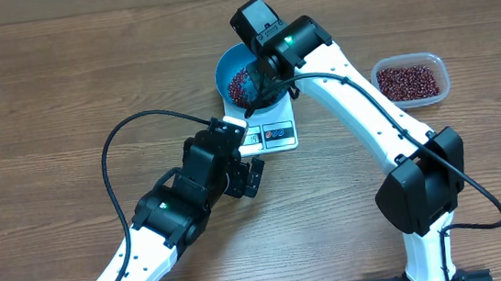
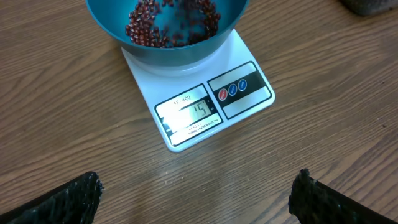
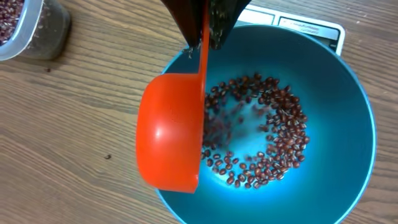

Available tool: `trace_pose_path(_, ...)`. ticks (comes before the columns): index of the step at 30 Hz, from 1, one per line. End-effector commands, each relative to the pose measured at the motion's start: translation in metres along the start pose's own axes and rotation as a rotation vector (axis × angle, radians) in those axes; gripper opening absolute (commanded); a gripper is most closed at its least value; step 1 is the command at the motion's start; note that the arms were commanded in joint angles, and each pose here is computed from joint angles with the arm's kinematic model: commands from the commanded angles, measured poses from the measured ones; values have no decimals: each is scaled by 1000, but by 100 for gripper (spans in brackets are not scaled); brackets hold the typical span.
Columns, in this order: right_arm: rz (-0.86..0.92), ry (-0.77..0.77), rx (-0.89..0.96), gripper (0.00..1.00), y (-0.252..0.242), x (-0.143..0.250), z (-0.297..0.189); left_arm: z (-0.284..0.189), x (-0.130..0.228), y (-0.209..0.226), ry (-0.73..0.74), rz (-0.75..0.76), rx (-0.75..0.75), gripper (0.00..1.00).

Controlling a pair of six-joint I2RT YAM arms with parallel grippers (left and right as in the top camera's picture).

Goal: Scoop item into bowl and weigh 150g on scale
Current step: 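Tilt the scoop with right gripper to pour beans into the bowl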

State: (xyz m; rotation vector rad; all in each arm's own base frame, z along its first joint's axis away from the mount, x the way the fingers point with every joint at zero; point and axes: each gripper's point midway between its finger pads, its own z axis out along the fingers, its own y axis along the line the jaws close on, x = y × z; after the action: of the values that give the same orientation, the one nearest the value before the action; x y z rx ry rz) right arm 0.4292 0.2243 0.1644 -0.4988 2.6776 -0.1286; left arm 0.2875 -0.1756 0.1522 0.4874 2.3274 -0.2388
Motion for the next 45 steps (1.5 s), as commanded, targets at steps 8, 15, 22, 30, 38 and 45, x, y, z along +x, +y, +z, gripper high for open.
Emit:
trace_pose_path(8,8,-39,-18,4,0,-12,-7,0,-2,4,-4,7,-16,99)
trace_pose_path(15,30,-67,-80,4,0,-18,-22,0,-2,4,-4,7,-16,100)
trace_pose_path(22,149,-123,-264,4,-39,-25,-61,0,-2,4,-4,7,-16,99)
trace_pose_path(30,329,-155,-337,4,-133,-3,-98,0,-2,4,-4,7,-16,100)
trace_pose_path(38,520,-60,-275,4,-222,54,-96,0,-2,4,-4,7,-16,100)
trace_pose_path(45,613,55,-165,4,-266,99,-81,0,-2,4,-4,7,-16,100)
